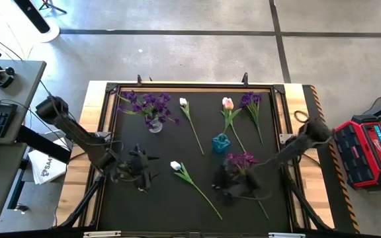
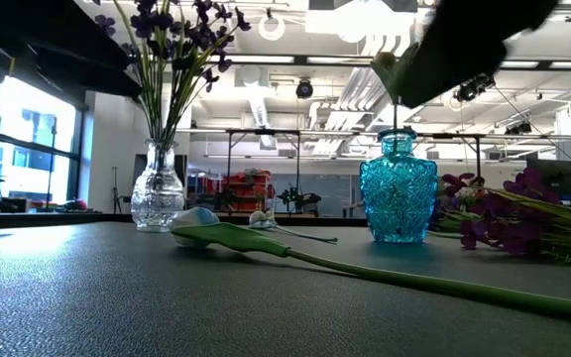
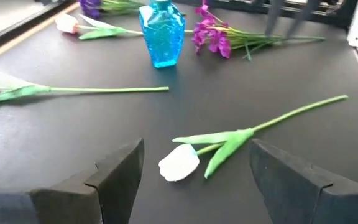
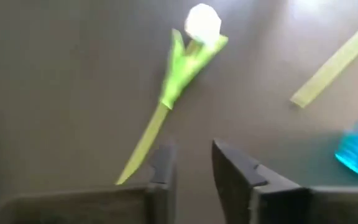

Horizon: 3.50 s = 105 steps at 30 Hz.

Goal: Sort flowers into vase by color
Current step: Put the bottom white flower into the blue vase

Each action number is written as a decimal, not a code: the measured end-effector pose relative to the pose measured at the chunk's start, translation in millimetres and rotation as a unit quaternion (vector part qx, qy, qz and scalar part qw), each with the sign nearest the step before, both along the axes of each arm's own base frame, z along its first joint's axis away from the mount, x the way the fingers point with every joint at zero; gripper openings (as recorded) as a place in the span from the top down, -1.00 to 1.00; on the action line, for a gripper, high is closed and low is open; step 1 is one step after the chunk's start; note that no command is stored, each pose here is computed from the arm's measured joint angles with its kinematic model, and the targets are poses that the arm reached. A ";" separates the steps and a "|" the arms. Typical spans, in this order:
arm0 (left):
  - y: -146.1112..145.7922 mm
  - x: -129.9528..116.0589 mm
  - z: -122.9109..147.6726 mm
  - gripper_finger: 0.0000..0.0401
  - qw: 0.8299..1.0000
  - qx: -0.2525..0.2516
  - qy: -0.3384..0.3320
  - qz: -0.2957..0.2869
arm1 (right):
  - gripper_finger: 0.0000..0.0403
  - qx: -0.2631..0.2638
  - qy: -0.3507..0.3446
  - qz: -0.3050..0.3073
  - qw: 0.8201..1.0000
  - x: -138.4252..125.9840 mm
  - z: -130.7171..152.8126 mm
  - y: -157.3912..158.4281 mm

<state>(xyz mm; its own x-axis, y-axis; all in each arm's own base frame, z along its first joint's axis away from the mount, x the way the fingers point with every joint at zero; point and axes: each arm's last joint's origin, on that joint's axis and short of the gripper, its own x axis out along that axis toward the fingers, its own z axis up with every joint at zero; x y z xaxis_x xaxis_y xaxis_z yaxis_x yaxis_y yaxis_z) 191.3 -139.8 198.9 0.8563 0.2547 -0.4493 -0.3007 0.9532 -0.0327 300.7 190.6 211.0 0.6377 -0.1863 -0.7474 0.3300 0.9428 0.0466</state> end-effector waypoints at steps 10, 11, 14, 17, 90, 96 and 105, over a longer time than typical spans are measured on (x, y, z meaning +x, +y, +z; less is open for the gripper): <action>2.3 3.2 -3.7 -0.36 0.993 0.076 -0.044 0.082 | 0.07 0.029 -0.025 0.014 0.999 61.8 -45.3 -31.2; 3.0 3.0 -3.1 -0.36 0.991 0.090 -0.049 0.091 | 0.07 0.024 -0.032 0.025 0.999 65.3 -48.0 -31.2; 5.0 2.8 -1.1 -0.36 0.983 0.120 -0.068 0.122 | 0.07 0.017 -0.037 0.050 0.998 70.2 -54.3 -29.6; 5.4 2.6 -0.6 -0.36 0.981 0.119 -0.075 0.132 | 0.10 0.007 -0.020 0.059 0.998 71.1 -65.0 -29.1; 17.2 44.4 -5.1 -0.36 0.984 0.103 -0.082 0.119 | 1.00 -0.325 -0.553 0.004 0.767 -69.1 48.4 -167.6; 24.2 41.0 20.4 -0.36 0.981 0.139 -0.097 0.095 | 1.00 -0.318 -0.542 0.010 0.777 -68.8 45.9 -160.2; 28.3 34.5 36.2 -0.36 0.976 0.177 -0.099 0.082 | 1.00 -0.316 -0.451 0.018 0.834 -62.2 26.9 -152.6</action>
